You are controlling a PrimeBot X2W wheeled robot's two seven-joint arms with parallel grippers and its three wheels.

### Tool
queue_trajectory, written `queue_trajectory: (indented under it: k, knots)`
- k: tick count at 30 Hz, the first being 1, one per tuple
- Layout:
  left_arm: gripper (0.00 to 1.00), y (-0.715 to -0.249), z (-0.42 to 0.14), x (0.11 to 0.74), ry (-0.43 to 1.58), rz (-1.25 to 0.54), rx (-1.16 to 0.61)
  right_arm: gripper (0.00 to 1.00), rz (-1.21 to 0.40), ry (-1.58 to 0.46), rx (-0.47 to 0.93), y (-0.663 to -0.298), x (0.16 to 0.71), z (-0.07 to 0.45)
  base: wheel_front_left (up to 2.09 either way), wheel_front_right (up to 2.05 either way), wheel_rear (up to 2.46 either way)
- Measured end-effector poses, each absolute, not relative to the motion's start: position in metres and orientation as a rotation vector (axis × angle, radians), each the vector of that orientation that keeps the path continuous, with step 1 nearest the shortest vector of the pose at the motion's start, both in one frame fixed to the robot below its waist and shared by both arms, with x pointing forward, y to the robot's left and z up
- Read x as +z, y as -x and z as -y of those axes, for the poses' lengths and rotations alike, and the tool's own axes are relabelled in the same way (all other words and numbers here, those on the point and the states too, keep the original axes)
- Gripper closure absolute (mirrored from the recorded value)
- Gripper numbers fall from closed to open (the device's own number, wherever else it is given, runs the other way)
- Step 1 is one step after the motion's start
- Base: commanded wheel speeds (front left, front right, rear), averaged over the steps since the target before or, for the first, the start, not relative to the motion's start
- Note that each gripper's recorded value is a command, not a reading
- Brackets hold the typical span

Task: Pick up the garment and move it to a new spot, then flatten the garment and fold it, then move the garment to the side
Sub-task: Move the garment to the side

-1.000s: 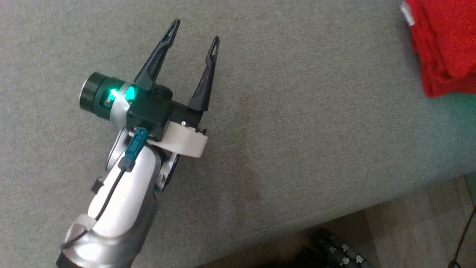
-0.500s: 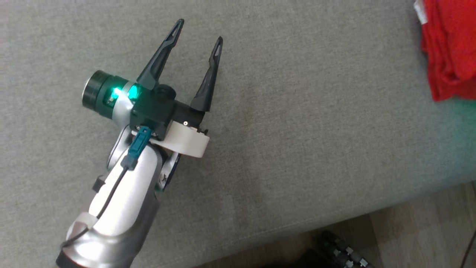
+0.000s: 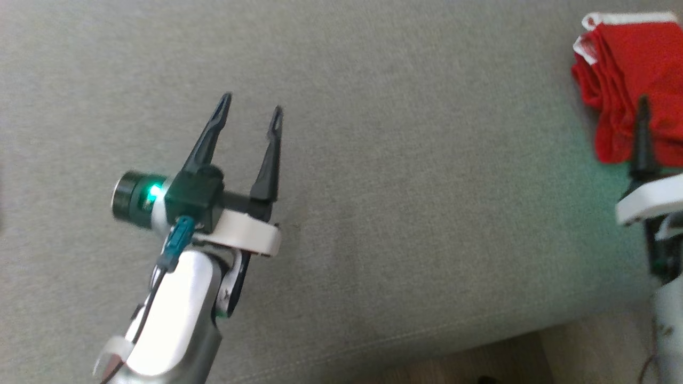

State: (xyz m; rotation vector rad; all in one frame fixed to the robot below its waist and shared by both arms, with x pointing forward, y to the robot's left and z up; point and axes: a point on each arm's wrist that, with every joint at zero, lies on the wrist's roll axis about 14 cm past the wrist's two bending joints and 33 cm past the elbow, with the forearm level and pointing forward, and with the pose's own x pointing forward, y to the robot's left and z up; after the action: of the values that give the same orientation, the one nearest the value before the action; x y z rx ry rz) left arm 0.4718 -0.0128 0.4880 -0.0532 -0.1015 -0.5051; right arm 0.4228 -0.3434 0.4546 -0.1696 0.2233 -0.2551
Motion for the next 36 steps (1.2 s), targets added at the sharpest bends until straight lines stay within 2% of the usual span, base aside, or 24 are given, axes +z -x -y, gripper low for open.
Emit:
queue_trajectory:
  k: [10,19,36]
  knots:
    - [0.0,-0.448,-0.052,0.497,0.013,0.082,-0.315,0.0,-0.092,0.026,-0.042,-0.421,0.478,0.233,0.0,0.0,0.0]
    - [0.0,-0.42,-0.116,0.496,-0.023,0.055,-0.14,0.0,-0.067,-0.034,0.082,-0.416,0.49,0.179,0.0,0.0,0.0]
    - [0.0,-0.37,-0.136,0.495,-0.02,0.03,-0.096,0.0,-0.065,-0.051,0.092,-0.362,0.506,0.171,0.0,0.0,0.0]
